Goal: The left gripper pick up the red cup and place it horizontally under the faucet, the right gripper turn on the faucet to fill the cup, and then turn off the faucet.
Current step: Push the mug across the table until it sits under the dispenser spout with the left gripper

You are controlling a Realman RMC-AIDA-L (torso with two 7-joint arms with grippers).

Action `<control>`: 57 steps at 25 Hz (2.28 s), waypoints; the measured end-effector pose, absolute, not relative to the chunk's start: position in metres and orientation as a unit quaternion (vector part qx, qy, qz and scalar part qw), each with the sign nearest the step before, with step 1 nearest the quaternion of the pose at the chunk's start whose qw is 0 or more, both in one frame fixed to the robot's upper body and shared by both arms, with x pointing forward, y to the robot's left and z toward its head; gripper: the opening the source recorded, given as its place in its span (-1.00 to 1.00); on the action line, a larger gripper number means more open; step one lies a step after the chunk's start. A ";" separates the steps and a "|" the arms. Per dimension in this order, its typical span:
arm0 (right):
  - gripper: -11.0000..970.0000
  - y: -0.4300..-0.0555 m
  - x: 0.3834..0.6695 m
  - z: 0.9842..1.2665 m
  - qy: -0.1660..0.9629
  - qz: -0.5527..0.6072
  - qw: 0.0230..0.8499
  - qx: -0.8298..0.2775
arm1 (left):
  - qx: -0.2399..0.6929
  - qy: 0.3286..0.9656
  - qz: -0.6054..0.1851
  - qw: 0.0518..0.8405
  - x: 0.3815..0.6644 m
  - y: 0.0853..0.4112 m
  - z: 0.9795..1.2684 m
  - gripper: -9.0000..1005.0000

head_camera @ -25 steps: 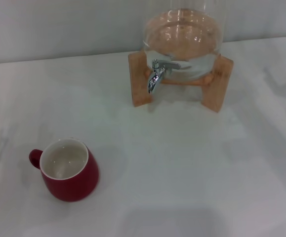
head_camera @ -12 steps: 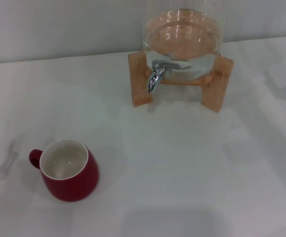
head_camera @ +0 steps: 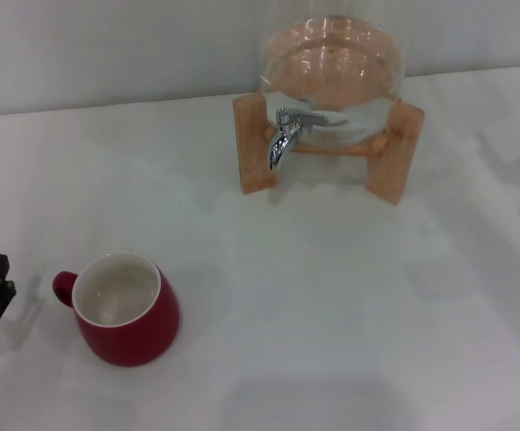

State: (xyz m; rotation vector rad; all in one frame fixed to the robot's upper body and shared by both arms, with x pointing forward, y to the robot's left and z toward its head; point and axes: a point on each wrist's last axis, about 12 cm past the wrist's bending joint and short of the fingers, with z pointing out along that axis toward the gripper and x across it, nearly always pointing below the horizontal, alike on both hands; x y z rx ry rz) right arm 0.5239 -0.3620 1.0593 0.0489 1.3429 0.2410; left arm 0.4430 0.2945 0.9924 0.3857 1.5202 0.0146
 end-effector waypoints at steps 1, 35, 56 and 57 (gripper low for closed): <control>0.71 -0.362 0.524 1.059 0.621 0.112 0.775 0.023 | 0.175 0.685 0.006 0.707 0.442 0.294 0.992 0.73; 0.71 -0.359 0.523 1.057 0.627 0.114 0.771 0.014 | 0.216 0.698 -0.021 0.683 0.421 0.285 0.980 0.73; 0.71 -0.359 0.522 1.055 0.629 0.115 0.769 0.015 | 0.236 0.697 -0.021 0.677 0.428 0.286 0.980 0.73; 0.71 -0.359 0.522 1.055 0.629 0.115 0.769 0.015 | 0.237 0.696 -0.022 0.677 0.429 0.285 0.980 0.73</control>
